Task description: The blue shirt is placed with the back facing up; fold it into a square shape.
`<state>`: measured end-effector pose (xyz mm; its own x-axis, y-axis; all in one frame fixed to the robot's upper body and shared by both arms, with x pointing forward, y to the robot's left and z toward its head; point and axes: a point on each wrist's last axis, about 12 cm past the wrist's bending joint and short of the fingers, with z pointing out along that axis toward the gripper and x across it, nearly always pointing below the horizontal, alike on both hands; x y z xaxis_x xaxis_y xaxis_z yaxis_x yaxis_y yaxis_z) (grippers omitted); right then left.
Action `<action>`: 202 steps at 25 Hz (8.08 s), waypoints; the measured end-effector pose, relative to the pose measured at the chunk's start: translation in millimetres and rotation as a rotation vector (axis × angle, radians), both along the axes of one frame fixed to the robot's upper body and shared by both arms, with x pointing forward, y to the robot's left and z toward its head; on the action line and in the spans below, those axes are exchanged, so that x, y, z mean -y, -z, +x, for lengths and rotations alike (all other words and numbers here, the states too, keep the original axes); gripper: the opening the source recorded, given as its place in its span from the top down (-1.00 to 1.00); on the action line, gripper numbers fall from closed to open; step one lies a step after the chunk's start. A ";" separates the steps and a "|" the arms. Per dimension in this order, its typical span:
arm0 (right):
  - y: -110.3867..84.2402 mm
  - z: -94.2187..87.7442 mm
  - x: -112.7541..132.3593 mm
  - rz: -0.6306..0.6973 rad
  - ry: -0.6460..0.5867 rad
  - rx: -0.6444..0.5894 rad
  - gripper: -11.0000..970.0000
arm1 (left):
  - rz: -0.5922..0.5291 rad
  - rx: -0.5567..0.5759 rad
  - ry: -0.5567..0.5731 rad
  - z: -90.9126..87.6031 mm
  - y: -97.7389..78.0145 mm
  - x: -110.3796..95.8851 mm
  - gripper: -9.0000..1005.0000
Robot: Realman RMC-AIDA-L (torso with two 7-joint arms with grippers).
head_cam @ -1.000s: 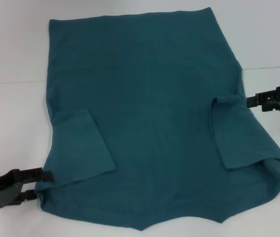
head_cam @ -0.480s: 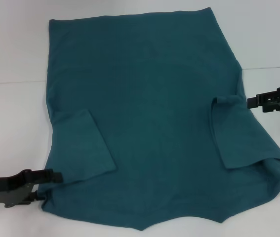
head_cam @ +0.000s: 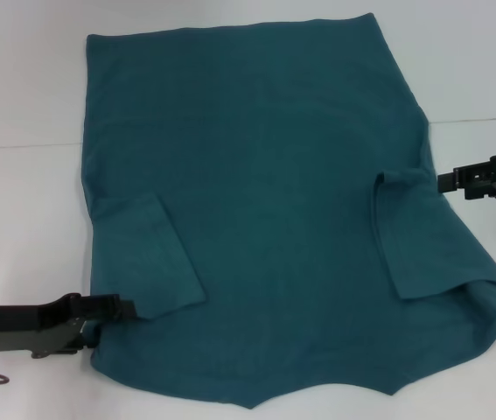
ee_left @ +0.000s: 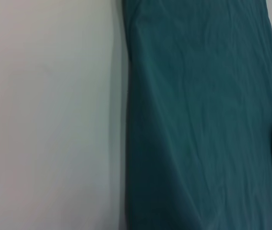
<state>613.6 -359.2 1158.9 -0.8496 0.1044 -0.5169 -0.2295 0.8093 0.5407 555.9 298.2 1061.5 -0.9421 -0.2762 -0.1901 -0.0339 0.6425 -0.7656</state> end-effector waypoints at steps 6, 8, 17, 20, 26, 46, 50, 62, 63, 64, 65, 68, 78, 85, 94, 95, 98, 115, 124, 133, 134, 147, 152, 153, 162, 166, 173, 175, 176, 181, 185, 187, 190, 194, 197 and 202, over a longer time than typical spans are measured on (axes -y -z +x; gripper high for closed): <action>0.0 -0.3 0.8 0.001 0.002 0.001 -0.37 | 0.000 -0.002 -0.001 0.3 0.0 0.6 -0.54; -0.1 -0.3 1.1 0.001 0.003 0.002 -0.37 | -0.001 -0.002 0.001 0.9 0.0 1.9 -0.53; -0.9 -0.2 2.6 0.003 0.008 0.006 -0.37 | 0.024 0.006 0.043 4.2 -0.5 8.2 -0.25; -1.1 -0.6 2.5 0.004 0.005 0.004 -0.37 | 0.026 0.007 0.043 4.5 -0.9 8.0 0.00; -2.0 -1.5 2.1 0.003 -0.007 -0.001 -0.37 | 0.029 0.015 0.051 5.8 -2.3 8.7 0.49; -1.9 -40.1 43.7 -0.149 -0.021 -0.255 -0.35 | 0.019 0.058 0.063 12.4 -12.0 9.6 0.85; 7.2 -43.6 39.2 -0.150 -0.029 -0.276 -0.35 | 0.019 0.058 0.061 12.8 -11.5 10.1 0.85; 31.7 -46.0 29.8 -0.153 -0.002 -0.321 -0.33 | 0.022 0.058 0.056 12.3 -9.9 10.1 0.85; 32.9 -45.5 29.6 -0.154 0.003 -0.321 -0.33 | 0.023 0.058 0.054 12.2 -9.6 9.8 0.85; 34.3 -44.7 29.1 -0.155 0.010 -0.319 -0.33 | 0.023 0.058 0.052 12.2 -9.5 9.6 0.85; 35.4 -43.9 28.7 -0.156 0.017 -0.315 -0.33 | 0.024 0.058 0.052 12.1 -9.3 9.5 0.85; 37.9 -41.8 27.0 -0.154 0.030 -0.302 -0.32 | 0.024 0.058 0.051 12.1 -9.3 9.4 0.85; 47.0 -31.7 11.1 -0.147 0.014 -0.300 -0.31 | 0.035 0.058 0.041 12.8 -8.2 8.2 0.85; 44.2 -29.3 9.1 -0.150 0.002 -0.290 -0.30 | 0.033 0.058 0.039 13.0 -8.3 8.3 0.85; 45.2 -29.0 7.7 -0.164 -0.017 -0.289 0.41 | 0.034 0.059 0.037 12.9 -8.3 7.4 0.85; 45.3 -28.9 7.7 -0.165 -0.017 -0.289 0.48 | 0.035 0.058 0.038 12.9 -8.3 7.3 0.85; 45.4 -28.8 8.0 -0.167 -0.015 -0.287 0.61 | 0.036 0.056 0.040 12.5 -8.0 7.3 0.85; 8.2 -49.2 18.9 -0.219 -0.114 -0.364 0.91 | 0.032 -0.006 0.239 -14.7 -25.6 -5.3 0.85; 25.6 -75.3 6.9 -0.194 -0.195 -0.508 0.91 | 0.042 -0.068 0.307 -39.3 -22.6 -15.0 0.85; 14.2 -69.9 -5.6 -0.043 -0.279 -0.335 0.92 | 0.008 -0.035 0.346 -35.2 -36.1 -17.1 0.85; 8.5 -67.0 -5.6 -0.007 -0.281 -0.290 0.92 | -0.001 -0.026 0.351 -31.6 -40.0 -16.9 0.85; -25.8 -25.1 7.6 0.130 -0.051 0.009 0.92 | 0.020 0.008 0.215 39.4 -87.5 -11.8 0.85; -32.8 -8.4 16.4 0.147 0.077 0.088 0.92 | 0.074 0.047 0.148 67.2 -101.8 -9.6 0.85; -31.9 -5.2 17.3 0.145 0.103 0.101 0.92 | 0.102 0.062 0.123 77.2 -103.7 -6.2 0.85; -2.7 22.8 0.3 0.091 0.252 0.176 0.92 | 0.229 0.173 0.015 104.9 -88.7 20.6 0.85; 22.8 31.2 -19.2 0.026 0.275 0.191 0.92 | 0.302 0.221 -0.042 109.5 -68.5 30.0 0.85; 41.7 42.9 -40.7 -0.063 0.249 0.192 0.92 | 0.337 0.279 -0.031 110.9 -60.3 41.4 0.86; 41.6 45.3 -42.8 -0.080 0.250 0.201 0.92 | 0.338 0.291 -0.028 112.9 -61.8 45.8 0.86; 42.1 46.3 -44.6 -0.091 0.247 0.204 0.92 | 0.338 0.296 -0.027 113.7 -62.3 47.4 0.86; 46.0 51.4 -50.4 -0.147 0.250 0.216 0.92 | 0.355 0.330 -0.023 118.3 -66.5 54.7 0.85; 26.3 59.6 -46.4 -0.143 0.283 0.294 0.92 | 0.369 0.373 -0.037 125.4 -80.5 49.4 0.85; 15.9 65.6 -46.5 -0.150 0.278 0.323 0.92 | 0.376 0.390 -0.046 129.9 -88.1 46.0 0.85; 8.7 75.4 -48.9 -0.183 0.267 0.341 0.92 | 0.393 0.418 -0.056 136.0 -93.7 47.3 0.85; 14.0 85.2 -59.4 -0.258 0.257 0.349 0.92 | 0.440 0.451 -0.061 140.1 -88.0 56.6 0.85; 22.4 86.5 -67.6 -0.315 0.227 0.354 0.92 | 0.491 0.450 -0.044 140.0 -77.5 64.4 0.85; 30.8 86.1 -76.2 -0.383 0.195 0.362 0.92 | 0.527 0.459 -0.050 137.7 -67.6 68.0 0.84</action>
<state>699.7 -282.9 1128.0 -0.5943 -0.0108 -0.8042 -0.1720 0.9785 0.1139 693.6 230.2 1129.0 -0.7229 -0.0788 -0.6865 0.1789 0.9383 -0.2961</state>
